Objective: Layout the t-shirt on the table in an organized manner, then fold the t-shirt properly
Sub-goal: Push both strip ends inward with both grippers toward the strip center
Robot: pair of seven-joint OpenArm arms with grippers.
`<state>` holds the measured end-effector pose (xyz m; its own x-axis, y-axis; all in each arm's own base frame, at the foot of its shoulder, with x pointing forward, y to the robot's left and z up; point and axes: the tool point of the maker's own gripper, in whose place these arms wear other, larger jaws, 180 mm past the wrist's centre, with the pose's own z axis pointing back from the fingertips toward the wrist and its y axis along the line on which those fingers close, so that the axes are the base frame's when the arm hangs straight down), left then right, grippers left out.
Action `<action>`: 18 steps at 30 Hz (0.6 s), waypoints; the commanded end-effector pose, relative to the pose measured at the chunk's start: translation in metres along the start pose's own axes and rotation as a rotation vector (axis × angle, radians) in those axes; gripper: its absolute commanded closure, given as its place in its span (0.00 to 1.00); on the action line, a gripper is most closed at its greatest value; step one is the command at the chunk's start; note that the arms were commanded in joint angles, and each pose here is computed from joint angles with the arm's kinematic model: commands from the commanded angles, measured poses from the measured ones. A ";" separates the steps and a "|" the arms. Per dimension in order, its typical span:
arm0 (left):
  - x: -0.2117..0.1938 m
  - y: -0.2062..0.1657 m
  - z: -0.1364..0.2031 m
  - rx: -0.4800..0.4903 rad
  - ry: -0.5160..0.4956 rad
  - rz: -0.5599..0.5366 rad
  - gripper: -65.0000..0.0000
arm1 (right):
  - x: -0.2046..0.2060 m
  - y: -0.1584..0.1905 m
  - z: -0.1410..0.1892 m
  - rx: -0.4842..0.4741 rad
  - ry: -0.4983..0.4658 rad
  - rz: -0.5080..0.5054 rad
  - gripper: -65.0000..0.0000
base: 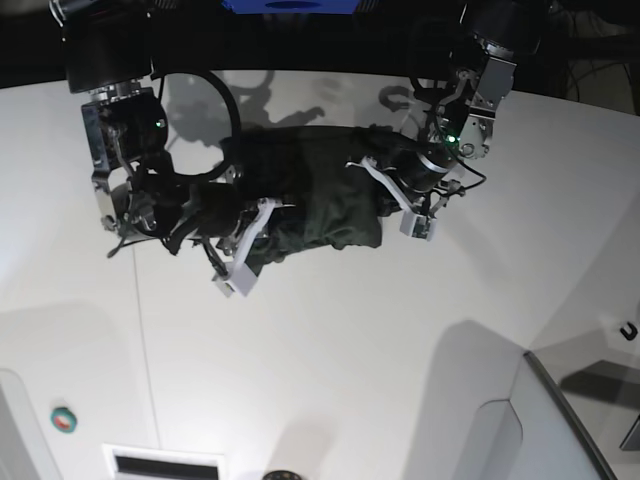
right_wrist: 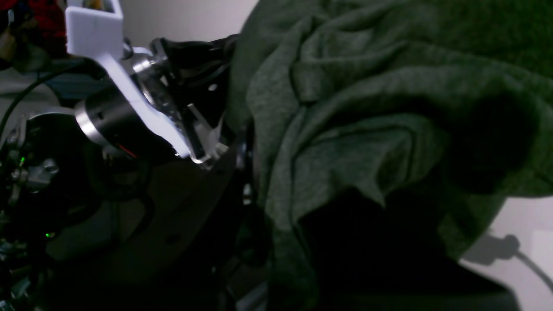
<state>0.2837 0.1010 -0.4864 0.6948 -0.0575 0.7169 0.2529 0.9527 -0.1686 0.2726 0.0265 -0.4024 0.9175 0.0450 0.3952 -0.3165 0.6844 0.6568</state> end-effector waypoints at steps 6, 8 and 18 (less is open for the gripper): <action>0.017 0.000 0.000 -0.008 -0.047 -0.004 1.00 | 0.007 0.006 -0.008 0.035 -0.014 -0.027 1.00; 0.017 0.000 0.000 -0.008 -0.047 -0.004 1.00 | 0.006 0.012 -0.014 0.049 -0.009 -0.036 1.00; 0.017 -0.001 0.000 -0.009 -0.049 -0.003 1.00 | 0.006 0.027 -0.025 0.087 -0.010 -0.053 1.00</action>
<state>0.2838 0.1010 -0.4863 0.6947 -0.0564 0.7170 0.2520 0.9528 -0.1692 0.2641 0.0562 -0.4127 0.9439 0.0242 0.3293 -0.2661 0.6464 0.7151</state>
